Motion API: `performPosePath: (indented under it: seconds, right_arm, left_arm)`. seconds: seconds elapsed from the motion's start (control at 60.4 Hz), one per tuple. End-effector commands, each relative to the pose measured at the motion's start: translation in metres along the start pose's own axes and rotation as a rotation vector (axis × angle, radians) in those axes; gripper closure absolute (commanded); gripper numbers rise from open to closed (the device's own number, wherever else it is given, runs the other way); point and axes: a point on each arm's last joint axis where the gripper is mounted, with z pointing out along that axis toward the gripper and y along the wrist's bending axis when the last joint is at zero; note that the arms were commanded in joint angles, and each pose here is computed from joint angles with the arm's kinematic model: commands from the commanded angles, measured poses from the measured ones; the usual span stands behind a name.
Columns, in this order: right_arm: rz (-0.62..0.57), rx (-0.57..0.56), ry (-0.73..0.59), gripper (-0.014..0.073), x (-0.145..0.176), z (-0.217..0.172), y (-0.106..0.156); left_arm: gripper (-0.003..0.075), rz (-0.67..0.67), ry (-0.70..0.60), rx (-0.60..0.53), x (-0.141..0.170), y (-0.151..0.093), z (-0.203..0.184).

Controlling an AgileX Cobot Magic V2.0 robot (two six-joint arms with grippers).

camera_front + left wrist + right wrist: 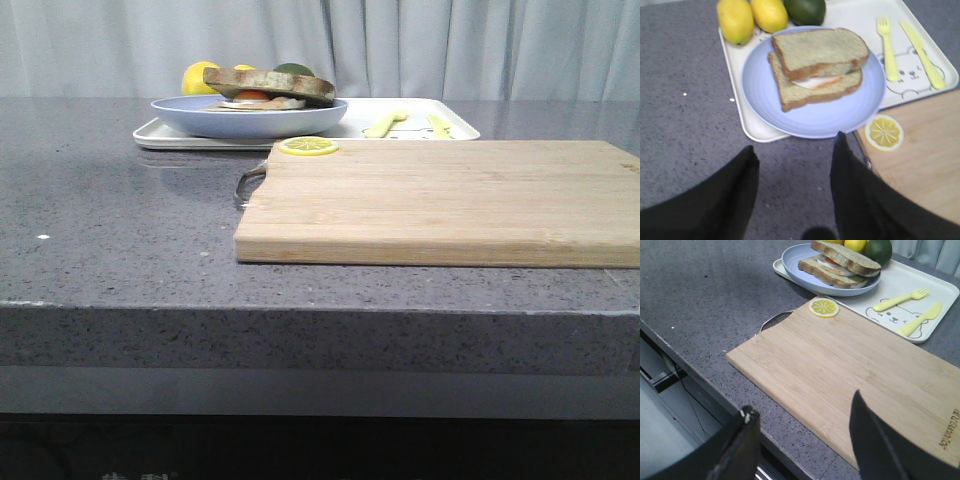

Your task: Place bread and move sandwich to tray

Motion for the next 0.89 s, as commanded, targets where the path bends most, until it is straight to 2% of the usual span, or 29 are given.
performPosePath:
  seconds: [0.0,0.215,0.364,0.678,0.877]
  right_arm:
    - [-0.005,0.02,-0.103,0.0173,-0.015,-0.004,-0.002]
    - [-0.005,0.02,-0.103,0.0173,-0.015,-0.004,-0.002]
    - [-0.005,0.02,-0.103,0.0173,-0.015,-0.004,-0.002]
    - [-0.005,0.02,-0.103,0.0173,-0.015,-0.004,-0.002]
    - [0.004,0.014,-0.105,0.0173,-0.015,-0.004,-0.001]
  left_arm:
    - [0.0382,0.061,-0.134,0.011,-0.001,-0.022,-0.035]
    - [0.0382,0.108,-0.13,0.04,0.049,-0.041,-0.065]
    - [0.0382,0.107,-0.115,0.038,0.092,-0.041,-0.086]
    - [0.0382,0.12,-0.189,0.024,0.176,-0.041,-0.128]
    - [0.0382,0.129,-0.253,0.013,0.208,-0.041,-0.142]
